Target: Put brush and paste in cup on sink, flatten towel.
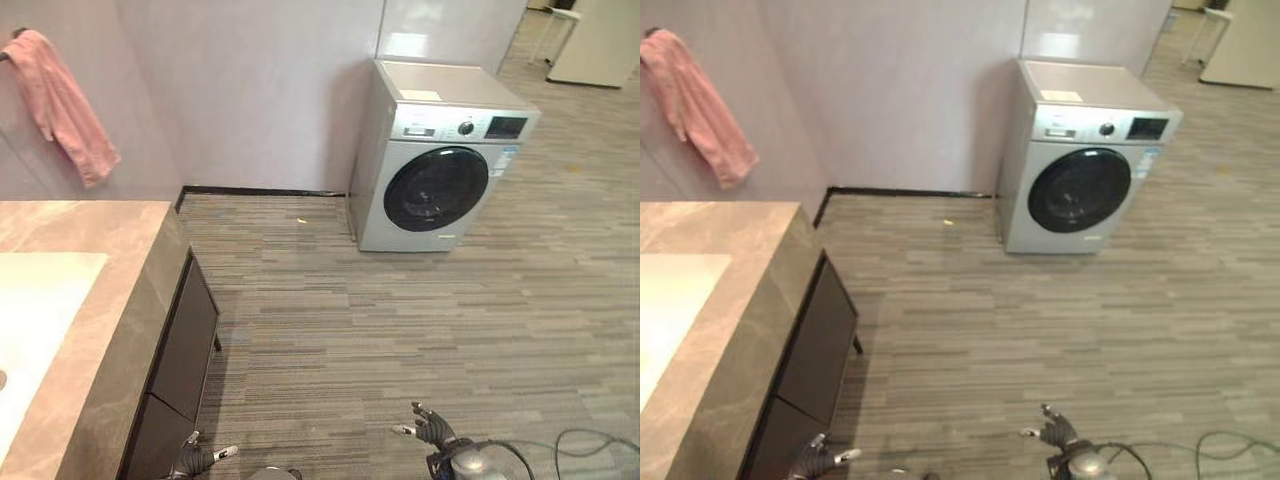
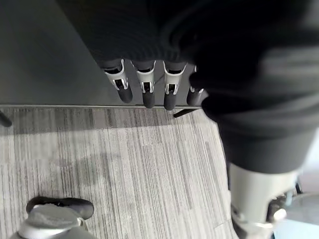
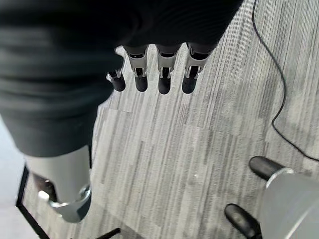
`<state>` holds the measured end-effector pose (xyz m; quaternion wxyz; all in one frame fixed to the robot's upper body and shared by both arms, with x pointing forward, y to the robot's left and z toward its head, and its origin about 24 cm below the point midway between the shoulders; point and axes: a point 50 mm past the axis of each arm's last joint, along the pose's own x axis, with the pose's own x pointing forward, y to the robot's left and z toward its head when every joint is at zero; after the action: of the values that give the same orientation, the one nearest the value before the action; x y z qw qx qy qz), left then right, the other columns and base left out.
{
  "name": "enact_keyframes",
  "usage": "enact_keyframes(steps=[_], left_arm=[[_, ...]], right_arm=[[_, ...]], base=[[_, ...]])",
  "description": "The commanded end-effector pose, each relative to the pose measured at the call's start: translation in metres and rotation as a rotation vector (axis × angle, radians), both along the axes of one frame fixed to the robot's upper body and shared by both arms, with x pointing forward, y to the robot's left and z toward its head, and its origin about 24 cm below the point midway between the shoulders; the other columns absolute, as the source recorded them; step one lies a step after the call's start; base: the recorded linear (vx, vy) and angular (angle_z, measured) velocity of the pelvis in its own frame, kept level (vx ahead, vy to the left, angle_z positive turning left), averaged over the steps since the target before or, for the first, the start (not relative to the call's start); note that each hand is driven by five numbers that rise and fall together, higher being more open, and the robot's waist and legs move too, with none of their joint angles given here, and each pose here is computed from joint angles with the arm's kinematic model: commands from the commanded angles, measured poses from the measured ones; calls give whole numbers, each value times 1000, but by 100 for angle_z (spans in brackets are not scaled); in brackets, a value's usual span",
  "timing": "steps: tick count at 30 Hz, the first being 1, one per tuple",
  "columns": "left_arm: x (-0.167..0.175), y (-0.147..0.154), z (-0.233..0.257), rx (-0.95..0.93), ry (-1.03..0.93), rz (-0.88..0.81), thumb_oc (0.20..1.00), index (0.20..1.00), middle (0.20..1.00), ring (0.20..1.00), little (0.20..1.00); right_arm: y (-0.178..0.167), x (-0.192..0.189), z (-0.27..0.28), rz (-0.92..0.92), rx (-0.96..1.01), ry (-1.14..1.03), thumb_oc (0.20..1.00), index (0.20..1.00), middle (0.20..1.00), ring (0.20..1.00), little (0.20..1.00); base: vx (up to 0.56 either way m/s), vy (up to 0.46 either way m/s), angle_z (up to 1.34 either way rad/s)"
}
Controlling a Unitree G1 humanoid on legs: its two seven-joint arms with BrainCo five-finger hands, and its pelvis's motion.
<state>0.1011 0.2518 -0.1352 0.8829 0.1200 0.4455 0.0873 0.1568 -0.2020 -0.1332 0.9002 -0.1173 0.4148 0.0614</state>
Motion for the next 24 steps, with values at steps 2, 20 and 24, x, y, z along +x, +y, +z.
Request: enact_keyframes(steps=[2,20,24], left_arm=[[9,10,12,35,-83,-17,1000,1000,1000,1000,1000],[40,28,22,125,-84,-94,1000,1000,1000,1000,1000],[32,34,21,151,-64,-74,1000,1000,1000,1000,1000]], right_arm=[[-6,13,13,-27,24,-98,1000,1000,1000,1000,1000],[-32,12,16,-3,-102,-75,1000,1000,1000,1000,1000],[-36,16,18,-10,-119,-85,1000,1000,1000,1000,1000]], base=[[128,52,11],[238,-101,29],[271,70,0]])
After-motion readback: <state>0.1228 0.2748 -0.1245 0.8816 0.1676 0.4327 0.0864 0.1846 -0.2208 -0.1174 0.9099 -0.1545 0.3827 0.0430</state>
